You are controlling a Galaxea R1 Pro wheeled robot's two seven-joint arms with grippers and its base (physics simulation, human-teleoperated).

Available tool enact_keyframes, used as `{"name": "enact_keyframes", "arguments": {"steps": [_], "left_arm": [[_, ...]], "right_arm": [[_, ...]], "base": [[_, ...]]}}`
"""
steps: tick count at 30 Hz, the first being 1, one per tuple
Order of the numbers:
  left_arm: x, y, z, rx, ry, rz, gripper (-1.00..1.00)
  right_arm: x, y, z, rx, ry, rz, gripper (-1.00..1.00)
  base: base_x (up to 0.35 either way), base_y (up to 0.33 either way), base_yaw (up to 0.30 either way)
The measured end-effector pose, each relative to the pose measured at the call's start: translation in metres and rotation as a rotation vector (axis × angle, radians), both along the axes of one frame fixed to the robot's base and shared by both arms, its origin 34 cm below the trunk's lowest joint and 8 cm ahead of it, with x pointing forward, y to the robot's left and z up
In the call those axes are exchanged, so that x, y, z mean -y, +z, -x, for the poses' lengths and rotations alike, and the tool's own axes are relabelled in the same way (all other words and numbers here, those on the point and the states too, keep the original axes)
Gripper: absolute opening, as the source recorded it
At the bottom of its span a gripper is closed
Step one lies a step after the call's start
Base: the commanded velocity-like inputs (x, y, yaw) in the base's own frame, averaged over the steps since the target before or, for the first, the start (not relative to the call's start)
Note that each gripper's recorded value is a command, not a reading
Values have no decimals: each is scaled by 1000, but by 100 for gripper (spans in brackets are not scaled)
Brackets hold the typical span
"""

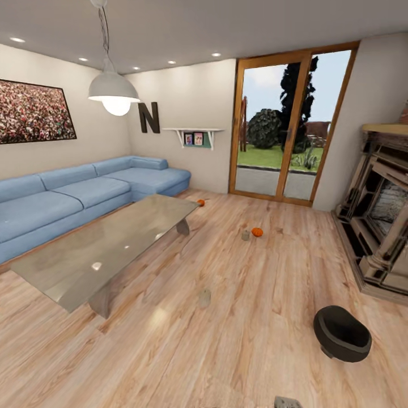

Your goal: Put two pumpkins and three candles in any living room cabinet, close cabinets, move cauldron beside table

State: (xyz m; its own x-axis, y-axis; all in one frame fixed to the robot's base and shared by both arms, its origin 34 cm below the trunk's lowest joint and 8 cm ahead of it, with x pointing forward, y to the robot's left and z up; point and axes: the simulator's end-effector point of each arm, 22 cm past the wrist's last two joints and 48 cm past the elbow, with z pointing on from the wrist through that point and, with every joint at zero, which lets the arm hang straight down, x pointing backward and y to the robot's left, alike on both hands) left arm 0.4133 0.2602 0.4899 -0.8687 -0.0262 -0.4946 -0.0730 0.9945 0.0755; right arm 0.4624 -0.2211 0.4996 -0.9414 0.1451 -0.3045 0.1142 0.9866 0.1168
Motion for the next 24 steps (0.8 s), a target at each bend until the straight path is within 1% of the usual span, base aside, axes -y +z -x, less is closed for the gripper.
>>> {"name": "enact_keyframes", "arguments": {"steps": [4,7,19,24], "left_arm": [[-1,0,0,1,1,-1,100],[-1,-1,1,-1,2,-1,100],[0,-3,2,1,2,0,100],[-1,-4,4,-4,1,-1,100]], "right_arm": [[5,0,-4,13,-42,-9,100],[7,0,-4,13,-55,-11,100],[9,-4,-1,1,-60,-10,100],[11,-7,4,-10,-60,-7,100]], "base": [[-5,3,-240],[-48,22,-240],[-157,59,-239],[-41,22,-222]]}}
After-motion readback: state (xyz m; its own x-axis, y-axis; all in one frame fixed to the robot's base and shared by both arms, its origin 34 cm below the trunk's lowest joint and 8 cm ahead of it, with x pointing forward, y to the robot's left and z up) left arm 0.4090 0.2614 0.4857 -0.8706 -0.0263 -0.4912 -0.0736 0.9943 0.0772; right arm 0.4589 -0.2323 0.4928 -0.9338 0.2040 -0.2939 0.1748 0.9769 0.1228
